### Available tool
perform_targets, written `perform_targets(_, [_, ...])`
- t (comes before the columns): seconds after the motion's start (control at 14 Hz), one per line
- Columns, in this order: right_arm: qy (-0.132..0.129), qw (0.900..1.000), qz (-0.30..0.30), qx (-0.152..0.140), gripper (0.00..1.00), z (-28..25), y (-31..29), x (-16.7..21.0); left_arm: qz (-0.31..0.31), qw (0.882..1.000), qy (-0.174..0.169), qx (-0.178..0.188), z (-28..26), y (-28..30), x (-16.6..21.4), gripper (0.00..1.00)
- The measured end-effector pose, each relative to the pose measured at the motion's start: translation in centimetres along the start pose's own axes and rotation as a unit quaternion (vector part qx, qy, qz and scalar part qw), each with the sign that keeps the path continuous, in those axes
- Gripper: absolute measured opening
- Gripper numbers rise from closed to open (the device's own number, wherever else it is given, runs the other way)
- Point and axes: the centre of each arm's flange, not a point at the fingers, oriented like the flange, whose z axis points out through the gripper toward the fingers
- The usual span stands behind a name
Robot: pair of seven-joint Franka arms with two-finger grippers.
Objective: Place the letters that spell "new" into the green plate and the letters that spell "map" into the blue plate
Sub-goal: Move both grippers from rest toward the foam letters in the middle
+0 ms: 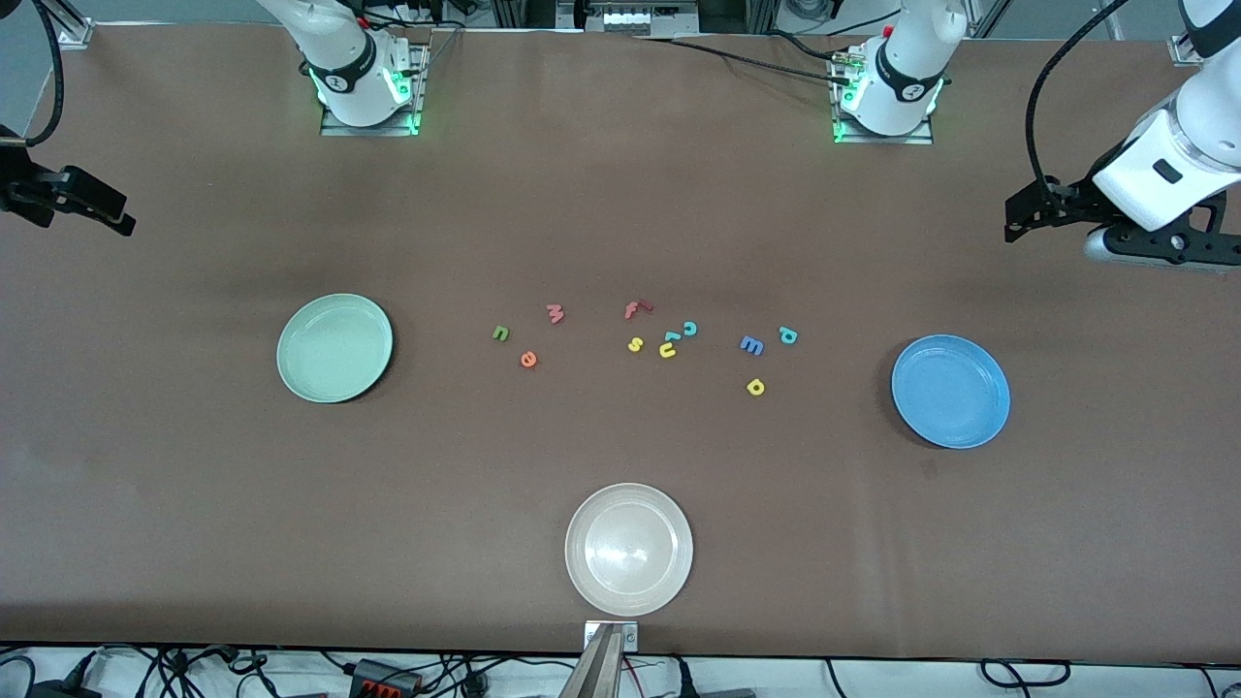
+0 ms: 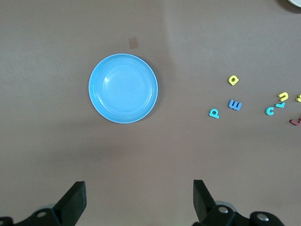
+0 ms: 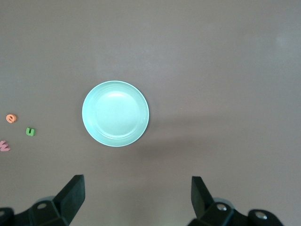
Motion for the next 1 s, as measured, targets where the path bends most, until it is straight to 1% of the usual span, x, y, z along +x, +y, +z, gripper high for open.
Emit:
perform_targets(0.29, [-0.001, 1.0, -0.001, 0.0, 1.0, 0.1, -0.1, 0.0, 0.0, 1.0, 0.0, 0.0, 0.0, 0.0, 0.0, 1.0])
perform_targets(0.71, [-0.016, 1.0, -0.011, -0.001, 1.0, 1.3, -1.2, 0.2, -0.002, 1.0, 0.001, 0.0, -0.1, -0.1, 0.2, 1.0])
perform_targets(0.86, [-0.016, 1.0, -0.011, -0.001, 1.0, 1.4, -1.2, 0.2, -0.001, 1.0, -0.012, -0.001, 0.9, -0.1, 1.2, 1.0])
perform_targets(1.0, [-0.016, 1.0, -0.011, -0.001, 1.0, 1.4, -1.2, 0.2, 0.001, 0.999, -0.039, -0.003, 3.8, 0.1, 2.8, 1.0])
